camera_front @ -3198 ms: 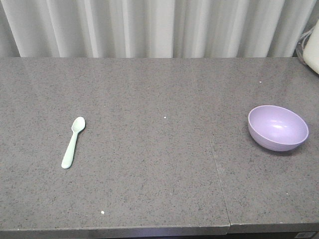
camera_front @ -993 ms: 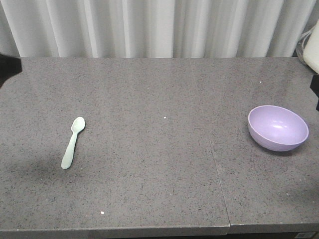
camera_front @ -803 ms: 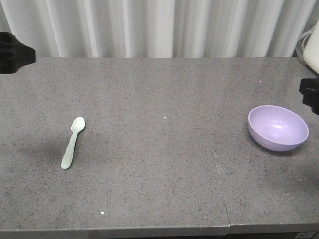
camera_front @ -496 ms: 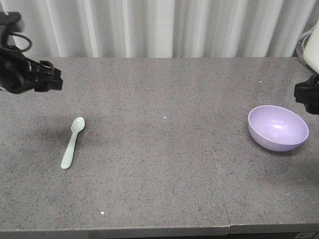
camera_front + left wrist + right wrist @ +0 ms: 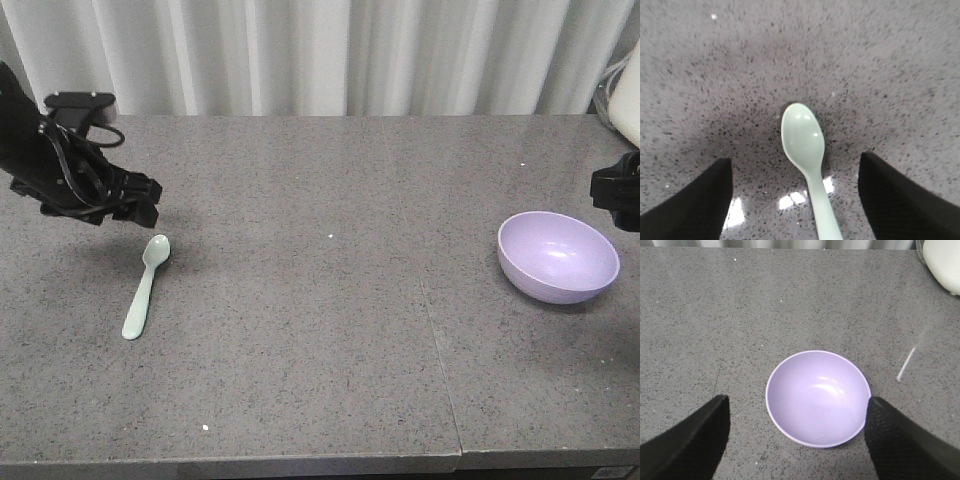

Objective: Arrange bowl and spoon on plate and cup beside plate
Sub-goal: 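Lower the left gripper over the pale green spoon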

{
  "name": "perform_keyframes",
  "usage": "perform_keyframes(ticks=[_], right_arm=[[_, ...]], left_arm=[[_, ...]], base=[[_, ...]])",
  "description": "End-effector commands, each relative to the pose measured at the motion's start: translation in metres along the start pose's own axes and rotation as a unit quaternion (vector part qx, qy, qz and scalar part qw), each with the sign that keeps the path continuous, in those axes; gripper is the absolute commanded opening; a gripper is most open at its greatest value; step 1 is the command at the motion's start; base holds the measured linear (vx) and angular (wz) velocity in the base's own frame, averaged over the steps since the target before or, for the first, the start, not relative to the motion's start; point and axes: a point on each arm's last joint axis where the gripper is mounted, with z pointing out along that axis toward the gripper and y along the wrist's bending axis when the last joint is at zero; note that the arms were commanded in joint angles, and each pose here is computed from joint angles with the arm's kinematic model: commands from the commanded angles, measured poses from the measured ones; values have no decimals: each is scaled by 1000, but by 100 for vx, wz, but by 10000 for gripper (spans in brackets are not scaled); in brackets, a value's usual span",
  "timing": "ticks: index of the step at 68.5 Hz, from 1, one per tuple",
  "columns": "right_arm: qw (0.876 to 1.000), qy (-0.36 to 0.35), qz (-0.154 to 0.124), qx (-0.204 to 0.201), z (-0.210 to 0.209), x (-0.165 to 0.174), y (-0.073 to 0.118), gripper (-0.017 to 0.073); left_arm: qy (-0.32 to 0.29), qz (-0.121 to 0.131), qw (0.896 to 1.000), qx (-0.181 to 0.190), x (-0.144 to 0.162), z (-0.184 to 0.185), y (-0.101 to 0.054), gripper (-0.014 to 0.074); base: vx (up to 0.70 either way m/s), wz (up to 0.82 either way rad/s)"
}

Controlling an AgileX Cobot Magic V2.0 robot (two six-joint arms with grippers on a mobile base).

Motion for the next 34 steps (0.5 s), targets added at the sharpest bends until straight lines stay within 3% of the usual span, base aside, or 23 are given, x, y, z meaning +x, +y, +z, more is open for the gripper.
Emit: perform_keyframes(ticks=[1, 18, 34], right_arm=[[999, -53, -8, -1, -10, -16, 0, 541], [999, -52, -8, -1, -9, -15, 0, 541], [999, -53, -8, -1, -9, -15, 0, 541]], left_arm=[[-27, -4, 1000, 7, -8, -14, -6, 498], [12, -22, 999, 21, -3, 2, -8, 498], [13, 11, 1000, 20, -3, 6, -31, 498]], base=[[0, 0], [0, 0], [0, 0]])
